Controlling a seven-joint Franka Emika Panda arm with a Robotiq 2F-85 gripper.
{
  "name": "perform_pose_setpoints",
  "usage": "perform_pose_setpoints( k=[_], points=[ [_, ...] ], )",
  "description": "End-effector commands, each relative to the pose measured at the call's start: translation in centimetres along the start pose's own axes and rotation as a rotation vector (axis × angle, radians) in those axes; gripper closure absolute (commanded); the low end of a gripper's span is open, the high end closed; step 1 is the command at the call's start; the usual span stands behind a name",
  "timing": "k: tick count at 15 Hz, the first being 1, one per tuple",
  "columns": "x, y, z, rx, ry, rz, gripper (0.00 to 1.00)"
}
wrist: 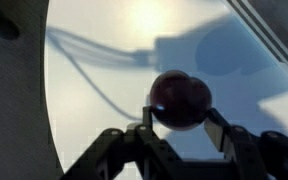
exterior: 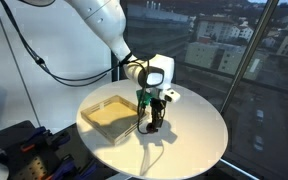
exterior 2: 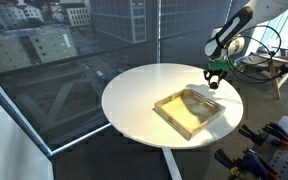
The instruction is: Remove the plum from the wooden tray and place it on the table
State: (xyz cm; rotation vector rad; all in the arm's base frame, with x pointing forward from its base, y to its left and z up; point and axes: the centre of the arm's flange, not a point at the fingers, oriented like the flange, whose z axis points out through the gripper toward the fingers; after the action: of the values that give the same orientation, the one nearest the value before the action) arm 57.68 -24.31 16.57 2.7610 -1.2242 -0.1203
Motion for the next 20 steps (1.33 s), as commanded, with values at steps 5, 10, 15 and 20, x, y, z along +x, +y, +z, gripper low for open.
perform_pose_setpoints(
  k=[5,10,15,20],
  points=[
    [0.9,-0.2,1.1,0.023,0.021,0.017,0.69],
    [1.0,-0.1,2.0,0.022,0.018,0.021,0.69],
    [1.4,0.1,2.5,0.02,0.016,0.026,0.69],
    [2.0,0.4,3.2,0.011,0.014,0.031,0.69]
  ],
)
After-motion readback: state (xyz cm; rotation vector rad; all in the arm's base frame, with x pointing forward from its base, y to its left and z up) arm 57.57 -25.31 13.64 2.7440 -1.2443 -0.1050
